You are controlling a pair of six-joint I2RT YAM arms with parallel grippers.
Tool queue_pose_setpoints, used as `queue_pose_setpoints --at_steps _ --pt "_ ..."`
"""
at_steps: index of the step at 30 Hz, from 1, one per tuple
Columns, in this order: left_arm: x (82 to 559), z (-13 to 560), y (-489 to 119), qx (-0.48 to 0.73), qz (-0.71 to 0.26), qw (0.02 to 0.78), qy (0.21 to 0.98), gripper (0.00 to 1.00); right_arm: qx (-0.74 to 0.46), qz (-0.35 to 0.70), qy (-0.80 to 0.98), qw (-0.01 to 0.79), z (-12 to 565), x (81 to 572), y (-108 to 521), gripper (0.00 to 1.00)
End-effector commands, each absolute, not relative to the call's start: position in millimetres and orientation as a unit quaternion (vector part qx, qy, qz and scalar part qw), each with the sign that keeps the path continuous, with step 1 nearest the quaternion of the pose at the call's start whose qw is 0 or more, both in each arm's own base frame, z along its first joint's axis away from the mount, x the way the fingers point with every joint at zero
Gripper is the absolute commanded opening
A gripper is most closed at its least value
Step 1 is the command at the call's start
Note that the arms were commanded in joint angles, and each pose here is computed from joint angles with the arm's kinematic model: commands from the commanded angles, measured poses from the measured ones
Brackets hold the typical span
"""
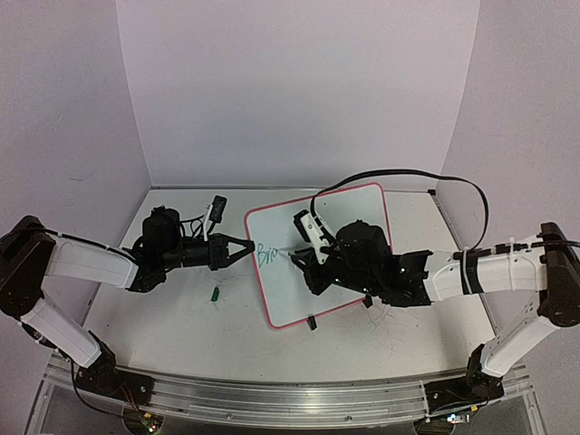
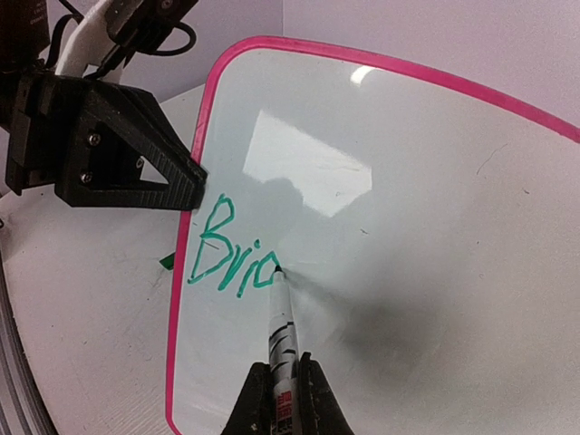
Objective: Write a sentence on the whiteboard
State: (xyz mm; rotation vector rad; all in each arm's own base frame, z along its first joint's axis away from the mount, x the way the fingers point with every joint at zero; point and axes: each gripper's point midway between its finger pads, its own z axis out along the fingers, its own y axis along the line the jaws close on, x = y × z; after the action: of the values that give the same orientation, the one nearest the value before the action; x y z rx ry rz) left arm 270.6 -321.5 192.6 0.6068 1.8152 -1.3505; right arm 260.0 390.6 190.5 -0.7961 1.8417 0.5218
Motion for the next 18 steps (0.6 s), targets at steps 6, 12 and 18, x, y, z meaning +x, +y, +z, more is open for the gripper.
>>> queue_pose_setpoints --at_steps 6,12,18 --pt "271 221 -324 0.259 -0.537 0.419 0.685 0.0 -0.317 0.213 0.763 0.523 200 270 394 0.0" --pt "272 220 -324 0.258 -0.536 0.419 0.686 0.0 -0.323 0.222 0.769 0.505 191 261 389 0.0" --pt "272 219 -325 0.258 -0.536 0.418 0.687 0.0 -0.325 0.226 0.775 0.492 183 256 386 0.0"
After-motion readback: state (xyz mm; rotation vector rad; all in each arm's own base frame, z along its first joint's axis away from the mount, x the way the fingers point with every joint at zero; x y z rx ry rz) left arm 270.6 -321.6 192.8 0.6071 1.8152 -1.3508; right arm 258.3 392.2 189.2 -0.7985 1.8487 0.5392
